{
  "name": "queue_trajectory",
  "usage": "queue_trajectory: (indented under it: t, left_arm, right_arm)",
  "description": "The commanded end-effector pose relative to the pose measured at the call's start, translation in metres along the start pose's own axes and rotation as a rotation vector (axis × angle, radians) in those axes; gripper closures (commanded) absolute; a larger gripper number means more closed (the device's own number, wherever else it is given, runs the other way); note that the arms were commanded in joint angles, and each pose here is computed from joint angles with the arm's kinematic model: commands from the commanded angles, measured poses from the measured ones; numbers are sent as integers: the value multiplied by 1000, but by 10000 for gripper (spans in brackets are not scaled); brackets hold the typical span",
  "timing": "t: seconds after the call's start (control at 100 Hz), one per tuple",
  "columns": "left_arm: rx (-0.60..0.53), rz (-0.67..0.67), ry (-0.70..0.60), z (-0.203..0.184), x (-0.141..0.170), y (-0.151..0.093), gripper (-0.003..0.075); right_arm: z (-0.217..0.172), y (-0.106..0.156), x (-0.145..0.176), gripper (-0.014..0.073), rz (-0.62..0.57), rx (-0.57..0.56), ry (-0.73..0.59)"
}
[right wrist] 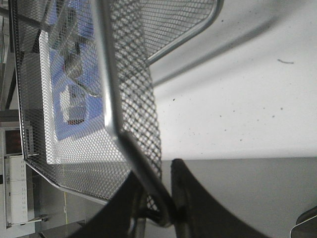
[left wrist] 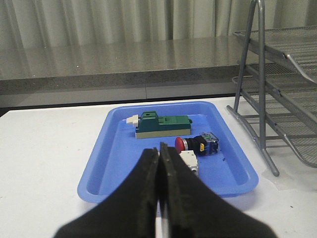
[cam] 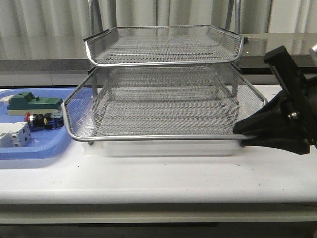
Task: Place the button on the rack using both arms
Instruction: 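Pull the middle mesh tray out toward the robot with the right gripper, then open the right gripper and withdraw it from the tray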
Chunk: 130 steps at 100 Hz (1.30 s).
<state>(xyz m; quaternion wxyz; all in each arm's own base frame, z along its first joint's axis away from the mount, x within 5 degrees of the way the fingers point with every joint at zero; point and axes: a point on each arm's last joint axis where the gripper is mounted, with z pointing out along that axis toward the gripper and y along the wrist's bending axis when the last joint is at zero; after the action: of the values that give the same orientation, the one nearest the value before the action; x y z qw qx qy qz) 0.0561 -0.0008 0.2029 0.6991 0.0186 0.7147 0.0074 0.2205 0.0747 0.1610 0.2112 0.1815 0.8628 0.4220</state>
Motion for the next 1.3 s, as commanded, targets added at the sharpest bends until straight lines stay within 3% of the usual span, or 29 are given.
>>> queue_trajectory:
  t: [0.0,0.13,0.37,0.46,0.85,1.29]
  left_arm:
    - [5,-18,-59,0,7,-1,740]
    - [5,-18,-59,0,7,-1,740]
    - [5,-18,-59,0,7,-1,740]
    - [5,-18,-59,0,7,-1,740]
    - [5,-18,-59,0,7,-1,740]
    - [5,-18,-59,0,7,-1,740]
  right_arm:
    - [-4,3,0,656,-75,8,-17]
    - [-4,4,1,557,-87,-4,-11]
    - [-5,10,4,193,-144,-63,20]
    - [-5,12,5,122,-170,-90,36]
    - [-24,19,11,118,-354,-23,37]
    - [-80,44,19,121,-543,192,5]
